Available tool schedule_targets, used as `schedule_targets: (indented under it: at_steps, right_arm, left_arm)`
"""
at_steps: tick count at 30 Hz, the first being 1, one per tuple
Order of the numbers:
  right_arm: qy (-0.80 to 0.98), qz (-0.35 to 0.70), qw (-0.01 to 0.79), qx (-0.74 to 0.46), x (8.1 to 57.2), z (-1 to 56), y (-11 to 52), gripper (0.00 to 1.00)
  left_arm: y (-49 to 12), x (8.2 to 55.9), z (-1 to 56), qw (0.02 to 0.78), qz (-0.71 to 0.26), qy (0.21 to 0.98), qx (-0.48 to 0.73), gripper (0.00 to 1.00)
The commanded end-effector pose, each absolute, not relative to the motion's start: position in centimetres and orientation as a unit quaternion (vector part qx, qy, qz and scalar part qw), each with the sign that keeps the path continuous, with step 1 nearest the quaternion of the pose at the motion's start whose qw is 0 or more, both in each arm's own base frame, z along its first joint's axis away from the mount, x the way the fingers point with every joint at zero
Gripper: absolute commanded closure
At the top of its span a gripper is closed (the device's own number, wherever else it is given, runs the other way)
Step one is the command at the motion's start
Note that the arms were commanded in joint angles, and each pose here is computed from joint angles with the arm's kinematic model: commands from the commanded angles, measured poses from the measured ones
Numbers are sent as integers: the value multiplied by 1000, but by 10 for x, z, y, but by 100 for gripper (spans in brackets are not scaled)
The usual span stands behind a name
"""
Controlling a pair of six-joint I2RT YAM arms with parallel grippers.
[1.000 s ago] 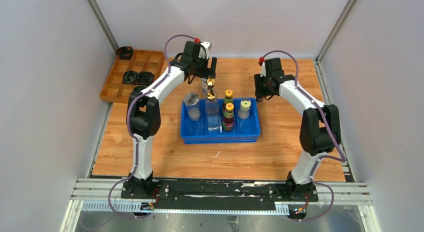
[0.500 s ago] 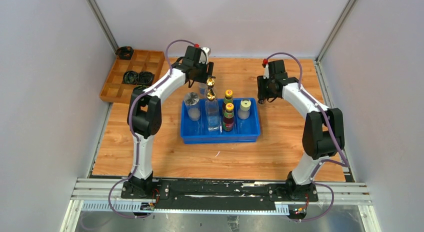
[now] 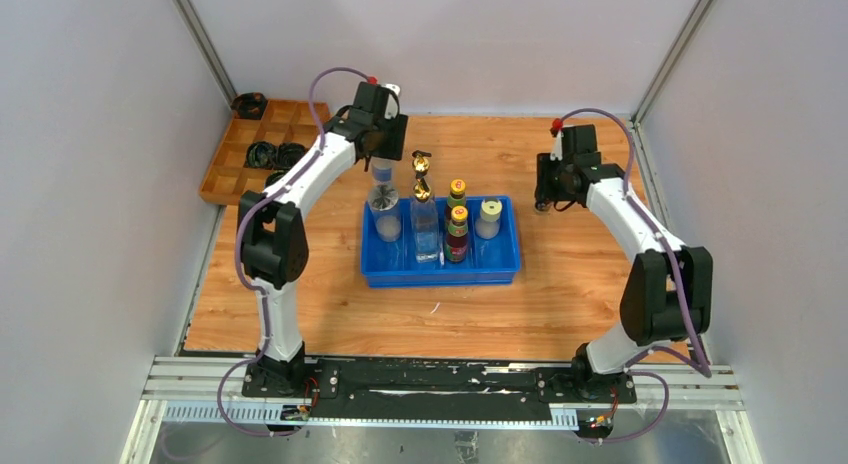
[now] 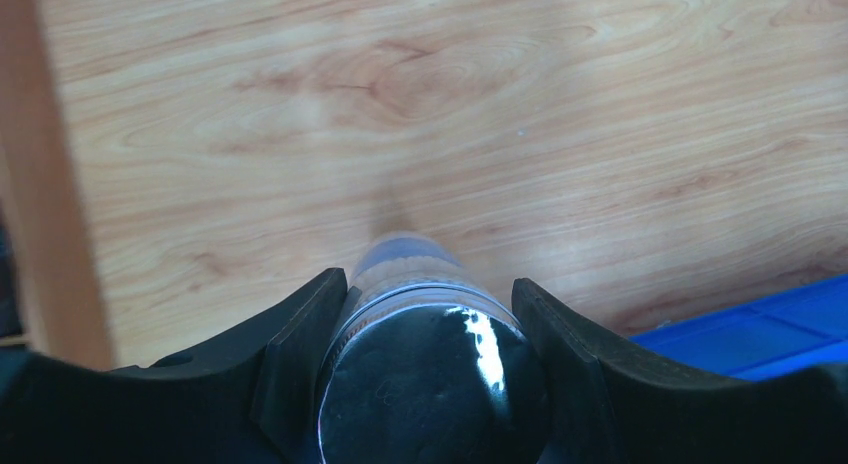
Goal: Organize the condiment bottles
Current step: Place the bottle at the center of the board.
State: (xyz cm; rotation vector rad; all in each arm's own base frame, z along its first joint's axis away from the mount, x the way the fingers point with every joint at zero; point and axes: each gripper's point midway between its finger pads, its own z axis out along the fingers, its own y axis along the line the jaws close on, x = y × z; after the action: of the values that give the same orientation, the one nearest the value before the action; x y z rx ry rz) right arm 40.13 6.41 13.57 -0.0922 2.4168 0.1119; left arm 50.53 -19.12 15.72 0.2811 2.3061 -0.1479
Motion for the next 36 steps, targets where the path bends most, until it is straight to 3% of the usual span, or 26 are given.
schedule_targets:
  at_steps: [1,9,22,36]
  right_arm:
    - [937,27,348,6,378,144,38,64]
    - [938,25,342,37,343,143,23,65]
    - [943,-19,319,95,291,110,0,65]
    - [947,-28,293,129,267,76,-4,64]
  left_arm:
    - [-145,492,209,432,-19,899,65,44]
    - [-94,427,216,416,24,909,-2,45]
    - [-61,311,188,405,5,911,-70,46]
    - [-60,281,134,378,-14,921,-92,45]
